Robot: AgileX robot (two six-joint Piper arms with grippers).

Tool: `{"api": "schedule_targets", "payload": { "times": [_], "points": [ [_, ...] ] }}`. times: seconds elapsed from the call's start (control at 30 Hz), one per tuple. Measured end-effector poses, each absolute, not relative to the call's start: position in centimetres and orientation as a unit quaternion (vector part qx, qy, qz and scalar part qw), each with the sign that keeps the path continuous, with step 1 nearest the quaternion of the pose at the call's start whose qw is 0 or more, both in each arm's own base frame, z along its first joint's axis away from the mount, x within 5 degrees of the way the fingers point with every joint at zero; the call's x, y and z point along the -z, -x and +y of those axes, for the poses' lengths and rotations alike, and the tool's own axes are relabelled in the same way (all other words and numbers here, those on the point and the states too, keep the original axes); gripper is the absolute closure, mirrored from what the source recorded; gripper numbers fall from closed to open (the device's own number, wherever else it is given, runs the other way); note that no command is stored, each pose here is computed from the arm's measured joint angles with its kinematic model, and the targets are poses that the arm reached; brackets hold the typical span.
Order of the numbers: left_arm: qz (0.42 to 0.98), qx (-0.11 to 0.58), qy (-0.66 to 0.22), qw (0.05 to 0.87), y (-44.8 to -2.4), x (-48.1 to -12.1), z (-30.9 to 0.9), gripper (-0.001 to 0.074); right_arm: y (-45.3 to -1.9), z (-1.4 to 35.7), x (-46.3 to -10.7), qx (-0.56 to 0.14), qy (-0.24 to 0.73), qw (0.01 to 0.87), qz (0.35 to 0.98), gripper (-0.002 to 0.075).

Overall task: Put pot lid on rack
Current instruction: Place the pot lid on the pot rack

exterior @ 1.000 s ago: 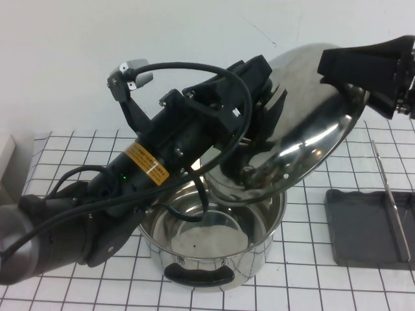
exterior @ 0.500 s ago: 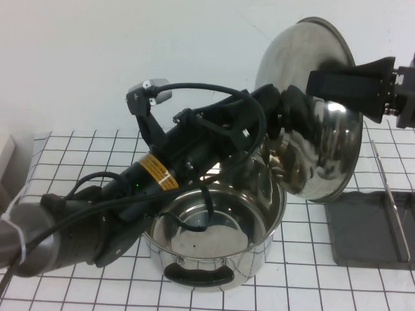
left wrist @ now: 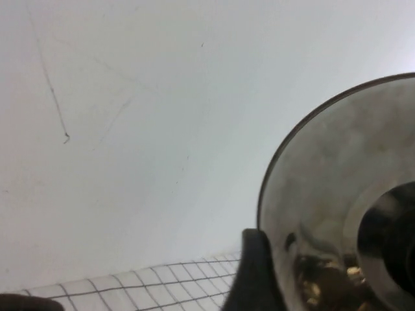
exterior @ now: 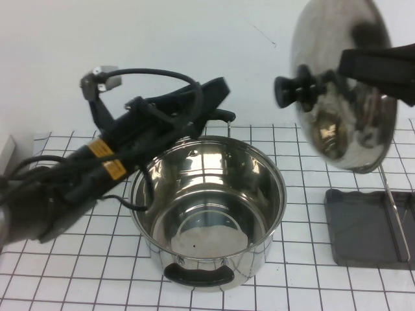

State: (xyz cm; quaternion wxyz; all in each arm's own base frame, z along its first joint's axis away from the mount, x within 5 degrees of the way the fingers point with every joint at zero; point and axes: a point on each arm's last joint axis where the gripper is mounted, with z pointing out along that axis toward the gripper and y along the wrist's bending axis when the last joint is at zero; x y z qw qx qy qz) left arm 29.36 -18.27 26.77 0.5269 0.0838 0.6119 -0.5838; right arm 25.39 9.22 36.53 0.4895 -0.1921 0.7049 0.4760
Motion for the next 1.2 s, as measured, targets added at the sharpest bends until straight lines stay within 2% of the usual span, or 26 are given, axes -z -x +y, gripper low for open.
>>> {"api": "schedule_targets", "payload": {
  "times": [0.07, 0.17, 0.27, 0.47, 0.7, 1.2],
  "points": [
    [0.62, 0.576, -0.097, 0.525, -29.7, -26.8, -17.1, 0.0287, -24.6, 8.6, -37.3, -0.449, 0.2, 0.509, 0.707, 0.0678],
    [0.63, 0.552, -0.133, 0.529, -30.0, -26.9, -15.1, 0.0568, -23.3, 7.9, -38.1, -0.391, 0.21, 0.526, 0.725, 0.0678],
    [0.648, 0.53, -0.162, 0.522, -30.3, -26.6, -13.0, 0.0685, -22.1, 7.2, -38.1, -0.328, 0.216, 0.518, 0.76, 0.0678],
    [0.686, 0.508, -0.16, 0.496, -30.9, -25.7, -9.8, 0.073, -22.1, 6.3, -35.8, -0.272, 0.195, 0.497, 0.801, 0.0678],
    [0.713, 0.482, -0.247, 0.445, -29.8, -24.4, -10.0, 0.0733, -24.0, 5.7, -31.4, -0.248, 0.157, 0.462, 0.837, 0.0678],
    [0.729, 0.48, -0.281, 0.4, -29.0, -23.7, -10.1, 0.0736, -25.6, 5.7, -30.2, -0.245, 0.154, 0.476, 0.831, 0.0678]
  ]
}}
